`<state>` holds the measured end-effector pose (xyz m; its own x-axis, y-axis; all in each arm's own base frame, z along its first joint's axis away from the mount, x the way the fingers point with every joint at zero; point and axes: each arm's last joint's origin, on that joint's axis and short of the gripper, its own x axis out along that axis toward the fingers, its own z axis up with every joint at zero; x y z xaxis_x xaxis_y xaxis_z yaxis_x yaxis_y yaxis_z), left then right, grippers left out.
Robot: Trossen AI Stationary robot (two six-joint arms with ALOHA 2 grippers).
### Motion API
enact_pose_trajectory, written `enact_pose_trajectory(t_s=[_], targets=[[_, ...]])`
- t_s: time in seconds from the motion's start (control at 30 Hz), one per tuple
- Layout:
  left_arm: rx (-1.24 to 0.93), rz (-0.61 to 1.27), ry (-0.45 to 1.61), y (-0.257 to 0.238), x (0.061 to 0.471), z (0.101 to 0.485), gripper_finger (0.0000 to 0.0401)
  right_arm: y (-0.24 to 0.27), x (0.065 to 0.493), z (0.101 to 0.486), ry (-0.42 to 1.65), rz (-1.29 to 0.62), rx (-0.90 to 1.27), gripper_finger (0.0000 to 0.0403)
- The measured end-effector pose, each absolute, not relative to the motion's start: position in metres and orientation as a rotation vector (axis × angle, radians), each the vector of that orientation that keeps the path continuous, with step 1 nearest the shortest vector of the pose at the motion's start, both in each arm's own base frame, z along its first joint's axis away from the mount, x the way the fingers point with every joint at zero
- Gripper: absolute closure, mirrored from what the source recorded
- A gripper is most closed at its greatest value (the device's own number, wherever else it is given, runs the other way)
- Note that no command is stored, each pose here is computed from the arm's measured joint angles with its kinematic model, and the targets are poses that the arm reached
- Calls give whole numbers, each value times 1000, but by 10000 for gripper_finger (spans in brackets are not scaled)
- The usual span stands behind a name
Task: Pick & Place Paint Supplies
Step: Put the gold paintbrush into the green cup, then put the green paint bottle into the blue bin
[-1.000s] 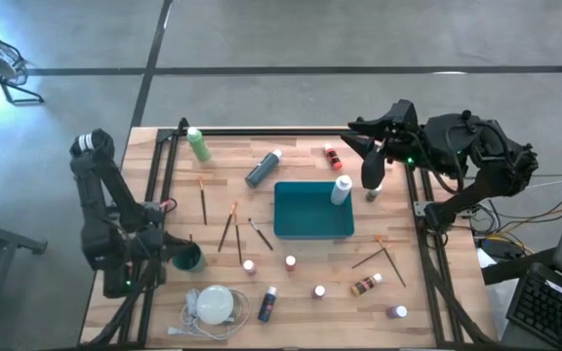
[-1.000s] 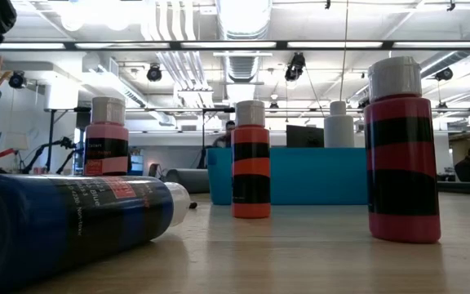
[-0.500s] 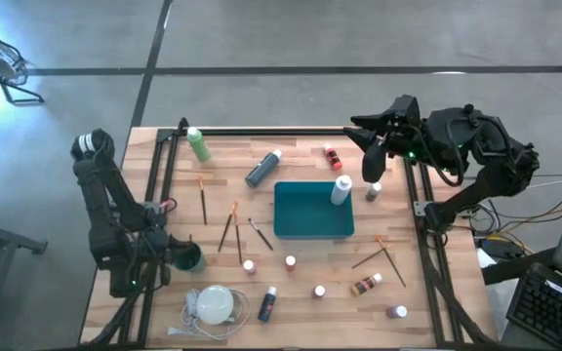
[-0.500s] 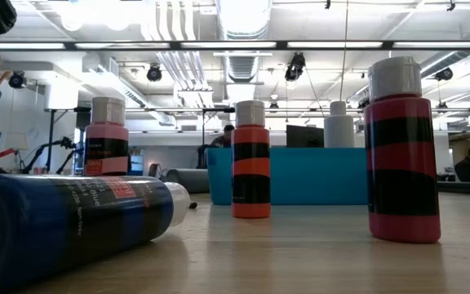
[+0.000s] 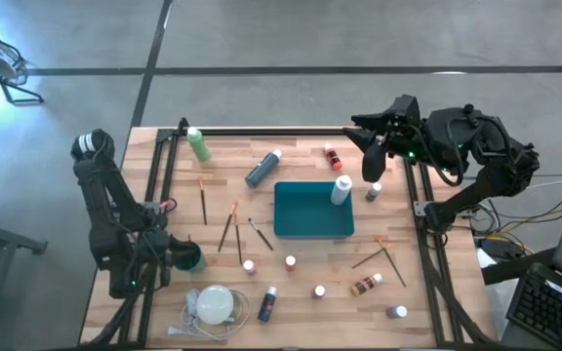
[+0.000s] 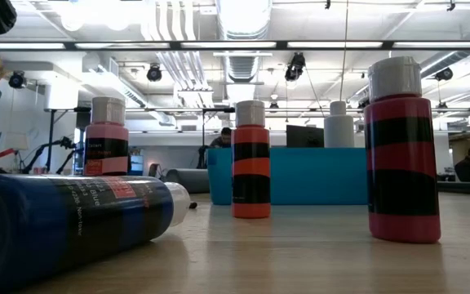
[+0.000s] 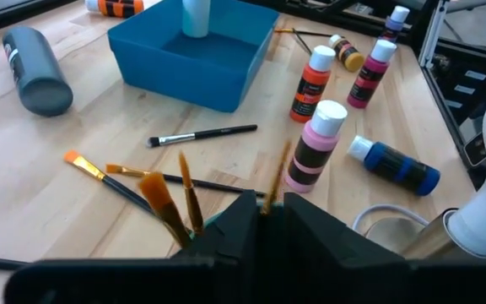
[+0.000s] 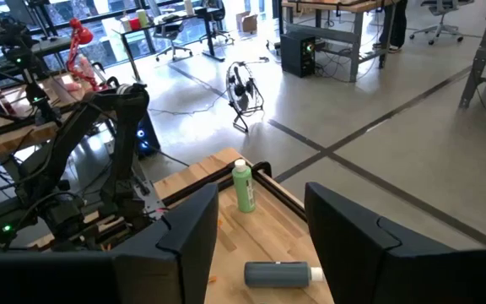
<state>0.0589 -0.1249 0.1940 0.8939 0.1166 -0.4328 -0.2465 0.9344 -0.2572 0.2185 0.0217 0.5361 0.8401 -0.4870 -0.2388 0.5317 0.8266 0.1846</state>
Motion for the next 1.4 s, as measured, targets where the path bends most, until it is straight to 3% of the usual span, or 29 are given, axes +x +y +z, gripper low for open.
enact_pose_trajectory(t_s=[0.3, 0.53, 0.77, 1.07, 1.4], targets=[[-355, 164, 428, -129, 60, 213, 320, 22, 218, 536, 185, -544, 249, 251], [-343, 115, 321, -130, 61, 258, 321, 22, 218, 536, 185, -544, 249, 266], [-193, 127, 161, -125, 61, 306, 321, 22, 218, 536, 186, -543, 246, 281], [80, 271, 11, -110, 61, 354, 318, 21, 212, 538, 187, -533, 245, 306], [-39, 438, -9, -66, 63, 394, 318, 16, 190, 539, 225, -549, 221, 326]])
